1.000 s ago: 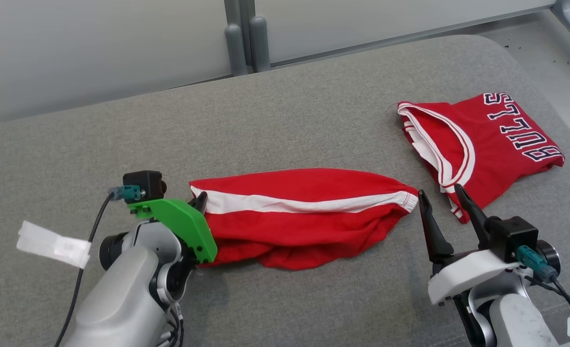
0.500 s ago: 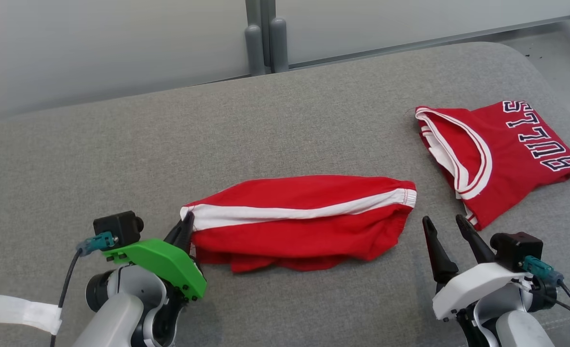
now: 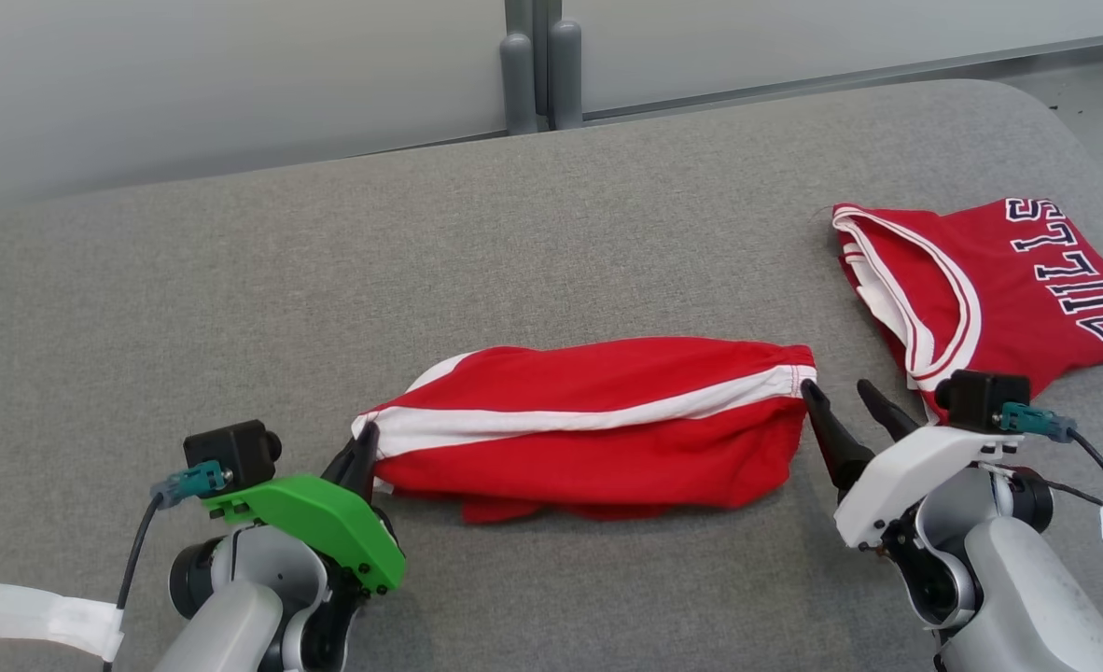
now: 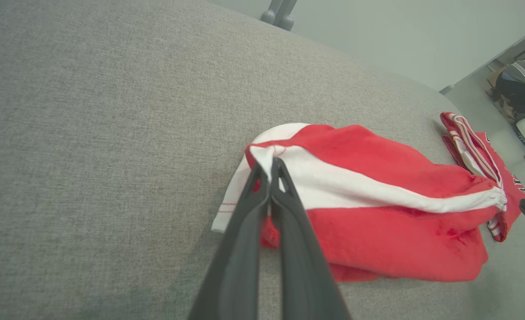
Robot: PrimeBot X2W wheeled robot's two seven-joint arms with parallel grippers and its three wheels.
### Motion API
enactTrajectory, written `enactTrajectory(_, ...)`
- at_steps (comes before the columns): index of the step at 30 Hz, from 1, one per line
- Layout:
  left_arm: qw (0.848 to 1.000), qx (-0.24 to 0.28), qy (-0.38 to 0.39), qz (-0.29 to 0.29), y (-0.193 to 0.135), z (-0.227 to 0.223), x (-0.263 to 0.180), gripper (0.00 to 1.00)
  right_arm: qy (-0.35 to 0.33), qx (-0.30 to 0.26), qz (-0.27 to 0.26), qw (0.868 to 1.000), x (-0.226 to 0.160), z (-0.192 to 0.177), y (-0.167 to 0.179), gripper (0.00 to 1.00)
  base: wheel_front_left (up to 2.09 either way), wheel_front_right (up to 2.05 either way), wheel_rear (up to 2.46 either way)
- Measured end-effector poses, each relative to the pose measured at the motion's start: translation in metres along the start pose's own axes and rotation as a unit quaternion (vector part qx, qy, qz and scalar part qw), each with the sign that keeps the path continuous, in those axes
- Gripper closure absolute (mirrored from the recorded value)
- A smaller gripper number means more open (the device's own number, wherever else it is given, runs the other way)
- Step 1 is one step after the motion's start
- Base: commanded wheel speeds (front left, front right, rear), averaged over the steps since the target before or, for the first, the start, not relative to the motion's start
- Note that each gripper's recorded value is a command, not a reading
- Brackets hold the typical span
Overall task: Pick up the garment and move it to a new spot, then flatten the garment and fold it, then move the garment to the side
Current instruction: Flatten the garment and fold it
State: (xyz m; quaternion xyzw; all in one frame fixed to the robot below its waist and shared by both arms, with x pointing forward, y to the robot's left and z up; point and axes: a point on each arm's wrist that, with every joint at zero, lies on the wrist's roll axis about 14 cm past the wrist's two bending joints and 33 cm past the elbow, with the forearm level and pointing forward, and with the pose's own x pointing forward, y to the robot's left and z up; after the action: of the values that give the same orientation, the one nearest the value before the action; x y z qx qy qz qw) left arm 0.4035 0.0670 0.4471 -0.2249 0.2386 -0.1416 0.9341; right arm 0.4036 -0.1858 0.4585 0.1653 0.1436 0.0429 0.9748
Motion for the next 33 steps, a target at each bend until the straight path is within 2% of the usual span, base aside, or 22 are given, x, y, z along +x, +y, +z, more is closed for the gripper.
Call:
enactTrajectory(13, 1.0, -0.007, 0.008, 0.012, 0.009, -0.007, -0.001, 1.0, 0.062, -0.022, 0.039, 0.997, 0.022, -0.015, 0.014, 0.0, 0.0, 0.0, 0.0)
enactTrajectory(16, 1.0, -0.008, 0.005, 0.014, 0.01, -0.006, -0.001, 1.0, 0.067, -0.031, 0.047, 0.996, 0.026, -0.015, 0.017, 0.15, 0.0, 0.0, 0.0)
enactTrajectory(17, 1.0, -0.008, 0.005, 0.014, 0.01, -0.006, -0.001, 1.0, 0.069, -0.035, 0.049, 0.996, 0.027, -0.014, 0.018, 0.17, 0.0, 0.0, 0.0)
enactTrajectory(19, 1.0, -0.008, 0.005, 0.015, 0.011, -0.006, -0.001, 1.0, 0.074, -0.042, 0.055, 0.995, 0.029, -0.014, 0.021, 0.44, 0.0, 0.0, 0.0)
enactTrajectory(20, 1.0, -0.008, 0.005, 0.015, 0.011, -0.006, -0.001, 1.0, 0.077, -0.045, 0.059, 0.994, 0.03, -0.015, 0.023, 0.53, 0.0, 0.0, 0.0)
enactTrajectory(22, 1.0, -0.008, 0.005, 0.016, 0.011, -0.006, -0.001, 1.0, 0.09, -0.051, 0.062, 0.993, 0.03, -0.018, 0.024, 0.64, 0.0, 0.0, 0.0)
enactTrajectory(26, 1.0, -0.008, 0.005, 0.015, 0.01, -0.006, -0.002, 1.0, 0.111, -0.063, 0.069, 0.989, 0.03, -0.024, 0.026, 0.8, 0.0, 0.0, 0.0)
enactTrajectory(28, 1.0, -0.007, 0.004, 0.014, 0.01, -0.006, -0.002, 1.0, 0.113, -0.065, 0.072, 0.989, 0.03, -0.024, 0.026, 0.98, 0.0, 0.0, 0.0)
enactTrajectory(33, 1.0, -0.005, -0.012, 0.011, 0.007, 0.001, -0.004, 1.0, 0.087, -0.078, 0.081, 0.99, 0.029, -0.01, 0.03, 1.0, 0.0, 0.0, 0.0)
